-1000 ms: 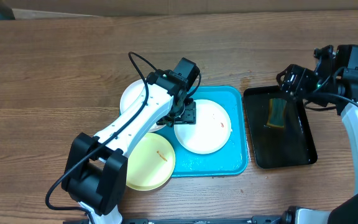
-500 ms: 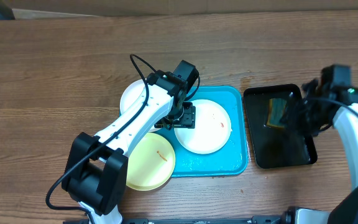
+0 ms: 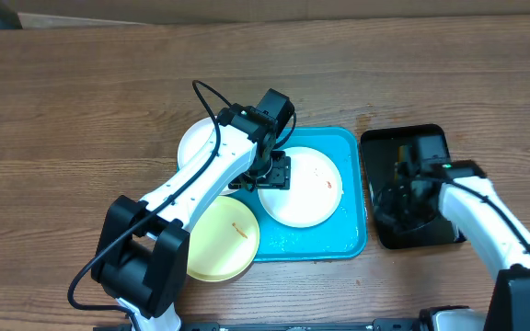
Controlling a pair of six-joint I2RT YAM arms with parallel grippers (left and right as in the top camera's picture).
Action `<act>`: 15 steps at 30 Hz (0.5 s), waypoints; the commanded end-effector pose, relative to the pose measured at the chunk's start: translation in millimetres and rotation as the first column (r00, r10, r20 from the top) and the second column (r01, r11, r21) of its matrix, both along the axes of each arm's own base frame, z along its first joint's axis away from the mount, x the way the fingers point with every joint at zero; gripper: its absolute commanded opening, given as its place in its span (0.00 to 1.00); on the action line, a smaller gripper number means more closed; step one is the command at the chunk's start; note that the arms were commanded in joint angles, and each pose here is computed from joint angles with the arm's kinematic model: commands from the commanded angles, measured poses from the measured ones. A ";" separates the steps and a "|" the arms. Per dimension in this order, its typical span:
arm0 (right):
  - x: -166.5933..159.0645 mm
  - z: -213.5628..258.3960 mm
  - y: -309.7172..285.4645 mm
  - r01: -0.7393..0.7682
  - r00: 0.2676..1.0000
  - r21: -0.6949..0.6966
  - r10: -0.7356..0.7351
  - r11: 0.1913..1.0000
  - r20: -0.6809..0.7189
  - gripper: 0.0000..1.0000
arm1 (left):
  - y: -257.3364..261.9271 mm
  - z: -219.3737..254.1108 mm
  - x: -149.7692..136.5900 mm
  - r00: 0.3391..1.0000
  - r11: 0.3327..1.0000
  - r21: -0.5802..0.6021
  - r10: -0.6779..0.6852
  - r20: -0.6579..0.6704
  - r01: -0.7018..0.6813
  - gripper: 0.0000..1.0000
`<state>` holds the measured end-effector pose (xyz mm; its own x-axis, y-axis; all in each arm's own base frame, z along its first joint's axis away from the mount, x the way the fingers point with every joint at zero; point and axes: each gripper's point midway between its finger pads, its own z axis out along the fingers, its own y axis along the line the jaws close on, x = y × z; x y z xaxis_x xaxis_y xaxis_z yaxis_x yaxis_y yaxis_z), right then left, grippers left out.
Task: Clean dirty plates on tray and stack at the side
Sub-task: 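Grasp the rim of the right white plate with the left gripper, then move the right gripper over the sponge in the black tray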
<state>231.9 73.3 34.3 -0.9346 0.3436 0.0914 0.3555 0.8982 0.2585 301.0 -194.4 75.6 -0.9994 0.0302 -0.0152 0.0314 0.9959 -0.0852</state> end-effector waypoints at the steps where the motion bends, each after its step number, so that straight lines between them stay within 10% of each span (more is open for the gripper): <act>1: -10.3 -7.4 3.7 -0.004 1.000 -0.062 0.002 0.998 -0.022 0.04 | -0.1 -0.4 -3.6 1.000 1.000 0.000 -0.022 -0.007 0.022 0.76; 15: 12.9 6.1 27.3 -0.049 0.996 -0.021 0.051 0.999 0.075 0.10 | -0.7 -0.3 -4.9 1.000 1.000 -0.005 -0.022 -0.014 0.022 0.80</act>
